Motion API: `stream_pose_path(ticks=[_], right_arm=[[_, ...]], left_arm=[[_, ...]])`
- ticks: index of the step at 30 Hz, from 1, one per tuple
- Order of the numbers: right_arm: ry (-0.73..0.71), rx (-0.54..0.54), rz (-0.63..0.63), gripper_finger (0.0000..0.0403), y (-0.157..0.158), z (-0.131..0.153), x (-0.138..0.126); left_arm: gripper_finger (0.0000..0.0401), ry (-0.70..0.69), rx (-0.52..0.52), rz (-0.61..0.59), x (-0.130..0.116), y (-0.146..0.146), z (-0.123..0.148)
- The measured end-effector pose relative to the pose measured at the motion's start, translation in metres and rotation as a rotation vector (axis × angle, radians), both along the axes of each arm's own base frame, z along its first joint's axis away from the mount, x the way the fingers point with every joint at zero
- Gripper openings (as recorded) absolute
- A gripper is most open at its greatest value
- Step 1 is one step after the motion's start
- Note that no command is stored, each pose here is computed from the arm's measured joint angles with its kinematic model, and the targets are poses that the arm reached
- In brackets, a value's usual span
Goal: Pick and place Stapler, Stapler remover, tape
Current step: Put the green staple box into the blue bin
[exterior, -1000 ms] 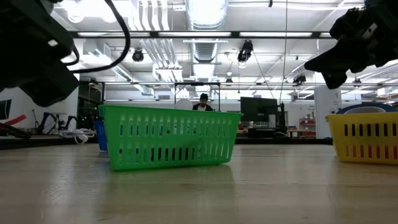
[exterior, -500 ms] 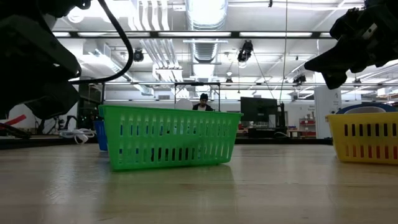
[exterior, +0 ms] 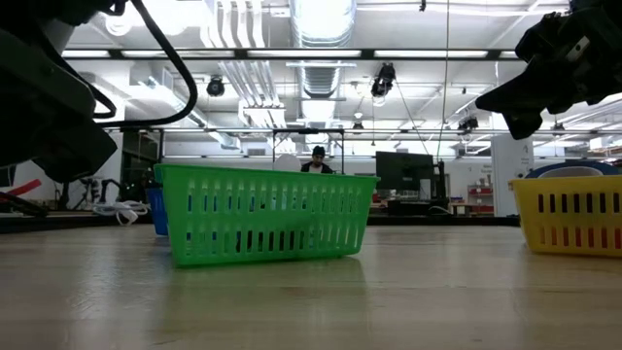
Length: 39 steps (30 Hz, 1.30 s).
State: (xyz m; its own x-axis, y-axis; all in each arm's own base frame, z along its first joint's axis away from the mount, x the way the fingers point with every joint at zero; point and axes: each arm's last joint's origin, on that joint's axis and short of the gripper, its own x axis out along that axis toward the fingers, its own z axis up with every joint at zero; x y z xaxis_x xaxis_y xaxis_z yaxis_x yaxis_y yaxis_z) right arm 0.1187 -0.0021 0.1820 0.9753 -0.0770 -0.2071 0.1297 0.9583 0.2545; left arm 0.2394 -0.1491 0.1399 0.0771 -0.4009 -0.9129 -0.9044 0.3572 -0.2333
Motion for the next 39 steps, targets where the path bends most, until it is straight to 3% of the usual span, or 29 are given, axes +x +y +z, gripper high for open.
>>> stream_pose_path(ticks=[7,15,26,32,39], right_arm=[[0.0,0.0,0.0,0.0009,0.0,0.0,0.0],[0.0,0.0,0.0,0.0009,0.0,0.0,0.0],[0.001,0.0,0.0,0.0009,0.0,0.0,0.0],[0.002,0.0,0.0,0.0009,0.0,0.0,0.0],[0.002,0.0,0.0,0.0009,0.0,0.0,0.0]], left_arm=[[0.011,-0.002,0.062,-0.034,-0.003,0.003,-0.001],[0.0127,-0.046,0.094,-0.095,-0.005,0.005,0.003],[0.0112,-0.044,0.232,-0.055,-0.024,0.025,0.03],[0.0125,-0.118,0.289,0.056,-0.029,0.042,0.053],[0.0115,-0.279,0.426,0.276,-0.026,0.082,0.079]])
